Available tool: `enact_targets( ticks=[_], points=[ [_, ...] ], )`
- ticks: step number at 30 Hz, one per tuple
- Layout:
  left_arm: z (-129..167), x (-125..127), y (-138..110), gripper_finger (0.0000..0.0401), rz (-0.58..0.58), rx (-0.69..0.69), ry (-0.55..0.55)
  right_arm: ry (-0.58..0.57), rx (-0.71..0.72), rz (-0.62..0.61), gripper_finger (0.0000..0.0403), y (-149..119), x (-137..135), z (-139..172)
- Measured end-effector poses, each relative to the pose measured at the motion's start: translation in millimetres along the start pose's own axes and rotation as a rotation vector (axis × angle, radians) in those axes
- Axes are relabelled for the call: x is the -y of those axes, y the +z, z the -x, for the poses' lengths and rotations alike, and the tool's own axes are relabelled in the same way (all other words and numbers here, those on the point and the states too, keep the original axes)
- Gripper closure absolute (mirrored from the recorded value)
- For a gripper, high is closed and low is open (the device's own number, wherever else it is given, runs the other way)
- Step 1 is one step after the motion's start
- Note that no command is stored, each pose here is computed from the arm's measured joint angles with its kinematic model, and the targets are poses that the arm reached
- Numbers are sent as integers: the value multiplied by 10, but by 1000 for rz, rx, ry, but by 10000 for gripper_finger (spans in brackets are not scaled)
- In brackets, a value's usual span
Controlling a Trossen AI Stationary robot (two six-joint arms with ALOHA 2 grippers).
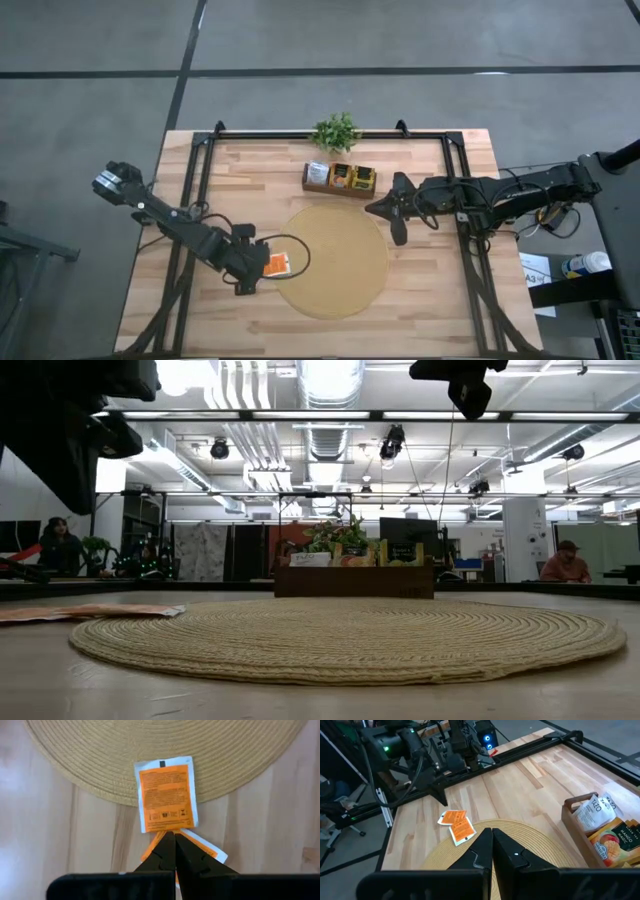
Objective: Pick & Place Tea
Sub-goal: Put the white tea bag into the left section of the wooden organizer
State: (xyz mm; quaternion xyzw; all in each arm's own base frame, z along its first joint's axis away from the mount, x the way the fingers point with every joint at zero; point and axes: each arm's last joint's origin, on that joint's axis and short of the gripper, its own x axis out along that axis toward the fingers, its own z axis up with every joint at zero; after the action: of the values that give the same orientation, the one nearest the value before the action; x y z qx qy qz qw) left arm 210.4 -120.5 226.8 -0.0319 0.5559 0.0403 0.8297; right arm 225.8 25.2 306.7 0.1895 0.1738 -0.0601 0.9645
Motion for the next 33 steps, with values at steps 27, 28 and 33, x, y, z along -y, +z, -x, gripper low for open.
enact_targets(
  ticks=[27, 28, 33],
  points=[
    [-287, 326, 212, 188, 187, -213, -186, 48, -29, 62, 394, -13, -11, 0],
    [-293, 349, 245, 188, 186, -215, -181, 48, -29, 63, 394, -14, -11, 0],
    [-260, 400, 356, 188, 172, -272, -39, 74, -40, 69, 394, -17, -19, 1]
  ],
)
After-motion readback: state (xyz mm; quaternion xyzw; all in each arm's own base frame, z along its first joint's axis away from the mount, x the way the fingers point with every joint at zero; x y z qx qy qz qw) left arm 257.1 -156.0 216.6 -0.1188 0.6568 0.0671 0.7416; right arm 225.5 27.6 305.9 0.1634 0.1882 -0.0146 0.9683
